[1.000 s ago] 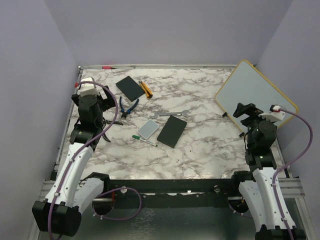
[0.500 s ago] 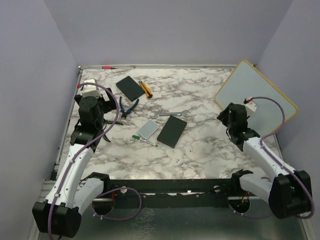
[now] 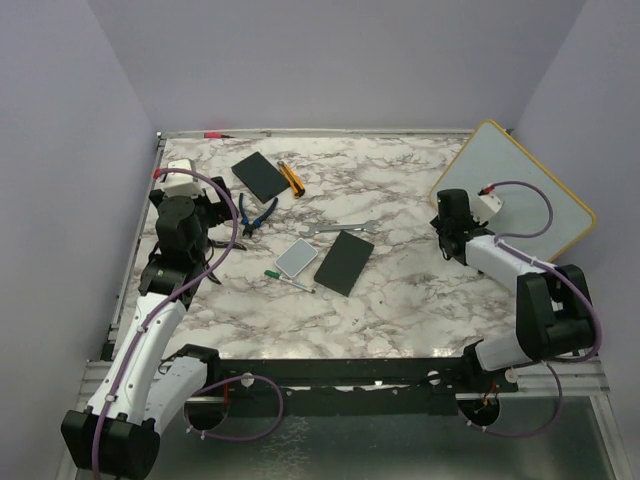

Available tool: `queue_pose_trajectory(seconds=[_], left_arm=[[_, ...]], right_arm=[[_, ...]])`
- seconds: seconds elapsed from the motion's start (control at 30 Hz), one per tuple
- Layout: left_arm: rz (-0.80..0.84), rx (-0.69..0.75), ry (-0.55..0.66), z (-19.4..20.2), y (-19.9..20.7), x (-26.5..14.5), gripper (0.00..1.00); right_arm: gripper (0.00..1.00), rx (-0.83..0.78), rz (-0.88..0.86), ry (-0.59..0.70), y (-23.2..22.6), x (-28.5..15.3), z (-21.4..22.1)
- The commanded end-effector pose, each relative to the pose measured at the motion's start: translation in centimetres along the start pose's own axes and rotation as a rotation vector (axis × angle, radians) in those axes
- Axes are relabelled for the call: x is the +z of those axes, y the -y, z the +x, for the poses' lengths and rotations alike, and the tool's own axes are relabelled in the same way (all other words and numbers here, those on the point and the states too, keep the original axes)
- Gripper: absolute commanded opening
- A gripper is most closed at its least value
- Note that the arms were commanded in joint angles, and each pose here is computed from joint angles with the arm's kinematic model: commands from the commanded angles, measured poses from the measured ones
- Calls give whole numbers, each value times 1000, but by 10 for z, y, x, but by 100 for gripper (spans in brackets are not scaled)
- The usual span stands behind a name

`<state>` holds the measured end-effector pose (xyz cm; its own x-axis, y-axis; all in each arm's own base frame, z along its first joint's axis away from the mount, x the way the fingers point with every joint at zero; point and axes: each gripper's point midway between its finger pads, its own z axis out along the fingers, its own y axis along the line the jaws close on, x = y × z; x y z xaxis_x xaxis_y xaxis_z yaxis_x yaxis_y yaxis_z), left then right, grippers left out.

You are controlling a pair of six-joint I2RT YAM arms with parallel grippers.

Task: Write a sentence on the whiteboard
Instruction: Move the whiteboard stand to the center of the board.

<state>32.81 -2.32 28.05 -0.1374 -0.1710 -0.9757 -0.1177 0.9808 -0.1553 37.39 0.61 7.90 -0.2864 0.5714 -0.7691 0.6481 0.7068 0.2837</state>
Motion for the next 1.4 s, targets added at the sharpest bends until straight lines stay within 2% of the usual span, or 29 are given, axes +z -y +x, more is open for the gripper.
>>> queue_pose_trajectory(seconds=[0.0,0.3,0.83,1.37], left_arm=[[20,1,10,0,4,-2,99],[22,6,11,1,5,-3,99],[19,10,8,2,5,-3,99],[17,12,18,-1,5,-5,99]], right_arm=[[54,56,103,54,8,13,-4],[52,73,181,87,17,26,0],[41,37,240,94,17,45,8],[38,28,300,78,19,52,12]])
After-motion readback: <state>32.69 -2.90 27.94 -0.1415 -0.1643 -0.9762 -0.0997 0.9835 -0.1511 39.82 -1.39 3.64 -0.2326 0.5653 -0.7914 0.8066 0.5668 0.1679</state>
